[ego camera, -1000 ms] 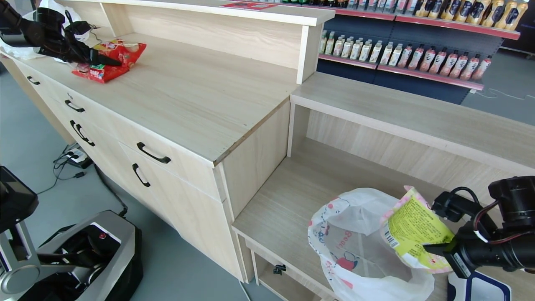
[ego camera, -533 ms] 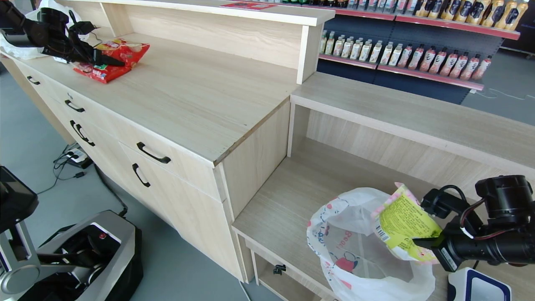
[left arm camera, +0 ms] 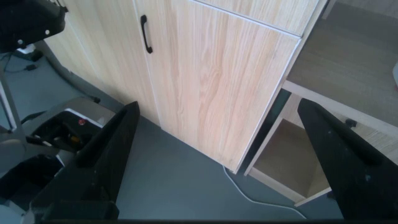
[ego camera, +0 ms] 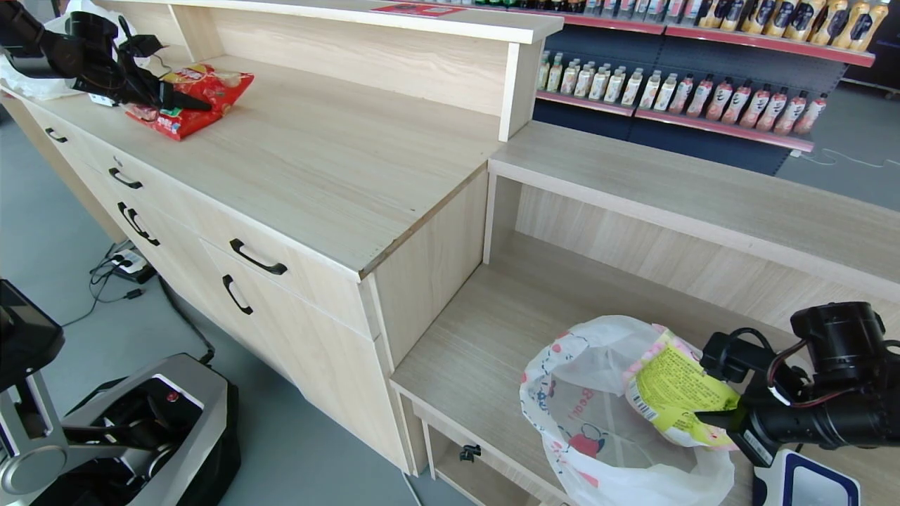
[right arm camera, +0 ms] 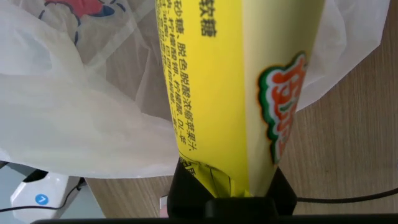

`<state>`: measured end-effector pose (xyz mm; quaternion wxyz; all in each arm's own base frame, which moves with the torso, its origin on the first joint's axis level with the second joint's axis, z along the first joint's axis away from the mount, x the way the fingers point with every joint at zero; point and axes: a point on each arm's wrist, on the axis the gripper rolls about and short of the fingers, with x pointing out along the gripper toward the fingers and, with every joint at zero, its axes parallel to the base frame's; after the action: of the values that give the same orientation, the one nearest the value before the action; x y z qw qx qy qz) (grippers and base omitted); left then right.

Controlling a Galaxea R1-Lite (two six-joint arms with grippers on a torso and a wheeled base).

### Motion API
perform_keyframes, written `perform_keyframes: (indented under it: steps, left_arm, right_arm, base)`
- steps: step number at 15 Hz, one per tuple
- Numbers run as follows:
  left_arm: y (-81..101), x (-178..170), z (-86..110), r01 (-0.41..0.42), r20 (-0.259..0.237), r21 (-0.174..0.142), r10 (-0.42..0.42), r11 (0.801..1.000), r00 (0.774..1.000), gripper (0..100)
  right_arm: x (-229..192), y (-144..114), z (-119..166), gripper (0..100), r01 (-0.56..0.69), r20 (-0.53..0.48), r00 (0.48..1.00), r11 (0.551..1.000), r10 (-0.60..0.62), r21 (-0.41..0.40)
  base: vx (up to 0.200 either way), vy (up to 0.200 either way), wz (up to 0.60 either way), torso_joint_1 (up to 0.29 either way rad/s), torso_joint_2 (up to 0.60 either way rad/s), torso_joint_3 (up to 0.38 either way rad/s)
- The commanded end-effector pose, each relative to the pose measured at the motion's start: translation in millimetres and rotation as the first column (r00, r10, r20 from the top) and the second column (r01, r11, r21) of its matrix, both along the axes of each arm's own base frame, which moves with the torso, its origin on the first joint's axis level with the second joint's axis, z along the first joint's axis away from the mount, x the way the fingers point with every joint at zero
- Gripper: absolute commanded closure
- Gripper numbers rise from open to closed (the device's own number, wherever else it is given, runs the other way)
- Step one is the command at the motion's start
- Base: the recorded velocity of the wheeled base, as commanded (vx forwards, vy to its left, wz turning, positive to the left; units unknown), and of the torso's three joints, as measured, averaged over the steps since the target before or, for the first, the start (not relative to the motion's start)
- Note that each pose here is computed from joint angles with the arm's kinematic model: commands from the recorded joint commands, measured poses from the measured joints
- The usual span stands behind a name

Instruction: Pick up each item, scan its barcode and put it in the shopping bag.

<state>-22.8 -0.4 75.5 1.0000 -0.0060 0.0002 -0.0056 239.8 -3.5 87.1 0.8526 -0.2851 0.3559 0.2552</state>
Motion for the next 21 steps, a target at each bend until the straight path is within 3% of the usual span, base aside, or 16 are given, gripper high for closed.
perform_keyframes:
  steps: [1,14,15,21]
  left_arm:
    - [0.0,0.0,0.0,-0.001,0.0,0.0,0.001,1.0,1.0,0]
    - [0.0,0.0,0.0,-0.001,0.0,0.0,0.001,1.0,1.0,0]
    - [0.0,0.0,0.0,-0.001,0.0,0.0,0.001,1.0,1.0,0]
    - [0.0,0.0,0.0,-0.001,0.0,0.0,0.001,1.0,1.0,0]
  right_arm:
    - [2.9,-0.4,-0.1,100,0.0,-0.001,1.0,1.0,0.0,0.0]
    - [9.4,-1.1,-1.0,100,-0.015,0.006,1.0,1.0,0.015,-0.014]
    - [9.9,-1.1,0.0,0,-0.014,0.01,1.0,1.0,0.014,-0.014]
    - [13.1,-1.3,13.7,0,-0.03,0.071,0.997,1.0,0.029,0.009]
  base:
    - [0.0,0.0,0.0,0.0,0.0,0.0]
    - [0.0,0.0,0.0,0.0,0.0,0.0]
    - [0.0,0.0,0.0,0.0,0.0,0.0]
    - [0.0,0.0,0.0,0.0,0.0,0.0]
